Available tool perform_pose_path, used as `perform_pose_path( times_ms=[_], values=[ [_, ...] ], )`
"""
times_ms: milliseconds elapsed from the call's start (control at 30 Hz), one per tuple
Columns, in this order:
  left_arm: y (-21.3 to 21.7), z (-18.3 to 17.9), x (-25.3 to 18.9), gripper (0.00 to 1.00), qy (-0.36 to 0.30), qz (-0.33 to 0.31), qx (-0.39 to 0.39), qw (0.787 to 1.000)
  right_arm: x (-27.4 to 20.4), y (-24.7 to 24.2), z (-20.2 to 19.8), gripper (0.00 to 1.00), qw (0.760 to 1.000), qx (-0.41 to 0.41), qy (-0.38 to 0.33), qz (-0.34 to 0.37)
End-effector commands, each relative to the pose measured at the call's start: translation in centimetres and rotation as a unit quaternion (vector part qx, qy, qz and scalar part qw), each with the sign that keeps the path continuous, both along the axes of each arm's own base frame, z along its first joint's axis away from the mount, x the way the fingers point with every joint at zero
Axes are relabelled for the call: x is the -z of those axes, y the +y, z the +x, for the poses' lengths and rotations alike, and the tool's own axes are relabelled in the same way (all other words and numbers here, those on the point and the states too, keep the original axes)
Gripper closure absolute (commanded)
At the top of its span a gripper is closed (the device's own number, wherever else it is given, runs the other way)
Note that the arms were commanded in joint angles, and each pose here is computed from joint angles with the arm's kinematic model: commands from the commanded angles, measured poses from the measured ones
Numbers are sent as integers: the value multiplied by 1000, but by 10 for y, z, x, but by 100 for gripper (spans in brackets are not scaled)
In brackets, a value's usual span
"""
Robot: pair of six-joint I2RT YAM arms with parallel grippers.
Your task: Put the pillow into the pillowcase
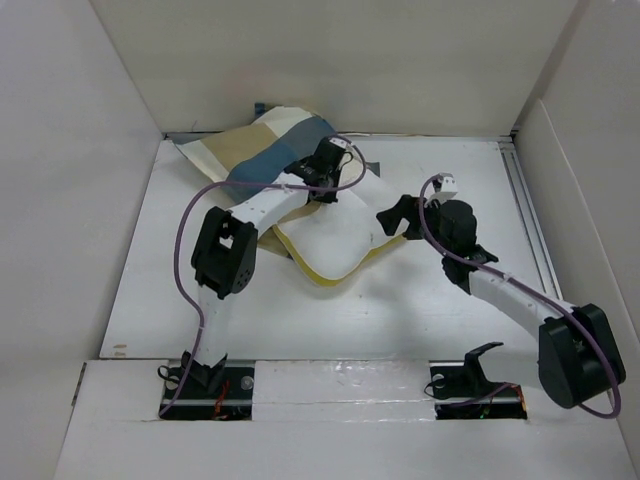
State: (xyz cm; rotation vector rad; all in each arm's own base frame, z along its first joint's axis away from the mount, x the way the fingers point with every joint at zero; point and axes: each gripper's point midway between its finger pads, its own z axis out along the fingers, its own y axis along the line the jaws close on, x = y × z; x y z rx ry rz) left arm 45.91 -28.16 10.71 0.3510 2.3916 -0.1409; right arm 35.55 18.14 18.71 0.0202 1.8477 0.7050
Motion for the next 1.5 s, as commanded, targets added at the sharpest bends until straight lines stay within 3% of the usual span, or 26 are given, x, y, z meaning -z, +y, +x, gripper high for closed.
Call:
perform_pose_path(
  times_ms=[0,100,233,333,467,567,633,767,867,1000,1033,1133,1267,1300,1333,1400,1433,1467],
  values=[
    [15,-27,39,100,45,17,-22,999,-18,-7,18,0,1000,7,-21,-4],
    [37,-47,62,100,63,41,-50,996,-23,-12,24,0,1000,8,-23,-1],
    [47,-78,56,100,62,38,-77,994,-30,0,24,0,999,-27,-34,4],
    [22,-104,22,100,38,8,-42,998,-27,24,26,0,995,-92,-45,-5],
    [-23,-136,-45,100,13,-69,21,997,8,28,48,0,996,-58,-28,-58],
    [-27,-153,-85,100,4,-103,36,994,32,38,49,0,994,-96,3,-61],
    [-5,-145,-104,100,-35,-93,-20,995,39,45,37,0,990,-132,31,-31],
    [46,-128,-108,100,-51,-83,-119,988,36,55,12,0,982,-179,51,18],
    [47,-127,-109,100,-64,-96,-126,985,38,63,-5,0,983,-170,64,14],
    [43,-125,-108,100,-58,-96,-122,986,38,24,8,0,998,7,57,-13],
    [41,-126,-107,100,-55,-99,-119,986,54,19,5,0,996,21,84,-33],
    [29,-126,-111,100,-50,-124,-101,986,80,42,-5,0,989,-31,134,-59],
    [11,-125,-118,100,-42,-146,-69,986,102,95,-18,0,983,-116,134,-55],
    [6,-129,-118,100,-41,-146,-62,986,114,102,-16,5,981,-114,144,-57],
    [-4,-133,-120,100,-37,-149,-44,987,116,106,-13,21,981,-113,144,-61],
    [-13,-139,-125,100,-32,-161,-27,986,108,123,-7,60,983,-122,130,-40],
    [-22,-144,-127,100,-19,-179,-6,984,101,128,-7,100,983,-129,126,-21],
    [-27,-146,-128,100,-15,-188,4,982,85,139,-9,100,984,-145,107,0]
  ],
)
